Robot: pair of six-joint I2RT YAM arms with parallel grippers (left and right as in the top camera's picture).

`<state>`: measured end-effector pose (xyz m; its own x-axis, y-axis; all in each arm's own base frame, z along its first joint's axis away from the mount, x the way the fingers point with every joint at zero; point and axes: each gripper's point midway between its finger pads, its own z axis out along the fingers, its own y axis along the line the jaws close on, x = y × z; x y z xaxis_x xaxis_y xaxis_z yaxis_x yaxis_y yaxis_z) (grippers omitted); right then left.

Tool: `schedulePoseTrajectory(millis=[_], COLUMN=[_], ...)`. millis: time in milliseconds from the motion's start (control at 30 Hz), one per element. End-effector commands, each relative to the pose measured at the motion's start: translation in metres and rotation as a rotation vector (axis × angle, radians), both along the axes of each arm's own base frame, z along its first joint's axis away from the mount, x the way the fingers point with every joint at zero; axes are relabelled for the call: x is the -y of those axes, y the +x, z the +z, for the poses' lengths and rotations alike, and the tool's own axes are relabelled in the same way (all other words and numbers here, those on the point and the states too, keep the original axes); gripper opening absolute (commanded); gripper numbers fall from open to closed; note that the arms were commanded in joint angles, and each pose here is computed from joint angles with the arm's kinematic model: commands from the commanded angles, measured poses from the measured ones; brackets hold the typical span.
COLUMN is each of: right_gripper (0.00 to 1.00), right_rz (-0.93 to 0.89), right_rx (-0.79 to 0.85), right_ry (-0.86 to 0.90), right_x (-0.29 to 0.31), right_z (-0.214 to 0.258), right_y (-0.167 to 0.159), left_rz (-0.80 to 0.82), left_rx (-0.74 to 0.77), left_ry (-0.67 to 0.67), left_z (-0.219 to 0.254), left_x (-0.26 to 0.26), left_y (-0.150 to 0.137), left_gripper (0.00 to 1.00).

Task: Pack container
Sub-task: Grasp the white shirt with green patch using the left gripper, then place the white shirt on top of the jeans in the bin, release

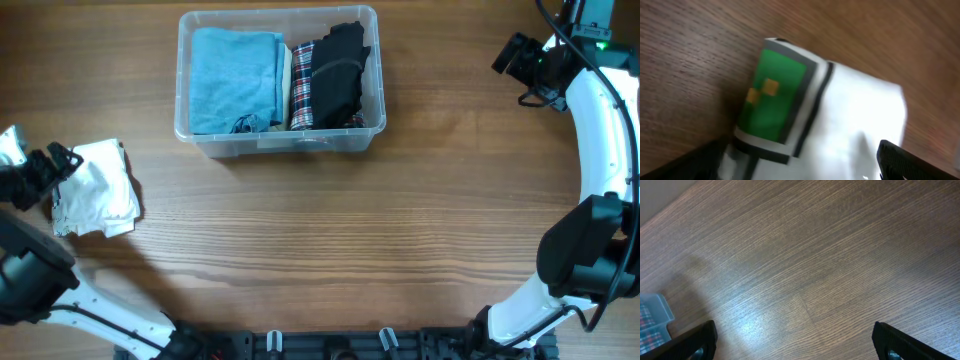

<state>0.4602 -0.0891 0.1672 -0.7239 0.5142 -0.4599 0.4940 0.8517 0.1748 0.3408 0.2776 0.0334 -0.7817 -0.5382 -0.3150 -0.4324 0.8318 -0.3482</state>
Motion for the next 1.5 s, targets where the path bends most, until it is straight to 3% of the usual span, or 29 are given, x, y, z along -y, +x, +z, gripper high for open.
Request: schedulePoseTrajectory(millis=[0,200,267,300,367,500,600,800,900,1000,1233,1467], right_gripper=[1.0,1.0,1.0,1.0,1.0,1.0,1.0,1.0,1.0,1.0,1.0,1.0], right_rz=[0.0,0.0,0.0,0.0,0.0,0.0,0.0,0.0,0.0,0.0,0.0,0.0], right_rx=[-0.018,-0.018,-0.019,-0.018,-0.018,-0.019,-0.018,-0.018,-0.019,-0.018,-0.019,-0.018], right_ry=[-0.02,-0.02,-0.021,-0.02,-0.02,-0.02,-0.021,-0.021,-0.02,-0.02,-0.021,-0.021], right_x=[0.004,0.004,0.004,0.004,0.004,0.004,0.004,0.004,0.004,0.004,0.004,0.004], right_z=[-0.006,-0.006,-0.006,-0.006,-0.006,-0.006,-0.006,-0.006,-0.006,-0.006,-0.006,-0.006], right_y=[-0.001,-0.001,-0.001,-0.001,-0.001,-0.001,-0.001,-0.001,-0.001,-0.001,-0.001,-0.001], left_rz=[-0.058,-0.07,-0.077,-0.081,-0.092,-0.135,-0.152,0.036,0.072,0.074,-0.103,-0.296], left_rx=[-0.01,-0.022,0.0,0.016,0.039,0.04,0.028,0.076,0.257,0.364,0.57,0.716], left_ry=[0.006,-0.007,-0.041,-0.059,-0.082,-0.112,-0.13,-0.286,-0.478,-0.591,-0.615,-0.627], left_z=[-0.021,-0.041,-0.043,-0.043,-0.04,-0.04,-0.04,-0.015,0.057,0.116,0.249,0.323], left_x=[-0.002,-0.002,0.003,0.007,0.013,0.035,0.05,0.062,0.076,0.089,0.166,0.257], left_y=[-0.004,-0.003,0.0,0.003,0.008,0.018,0.027,0.055,0.084,0.094,0.109,0.129], left_gripper=[1.0,0.96,0.85,0.72,0.56,0.42,0.04,0.04,0.04,0.04,0.04,0.04])
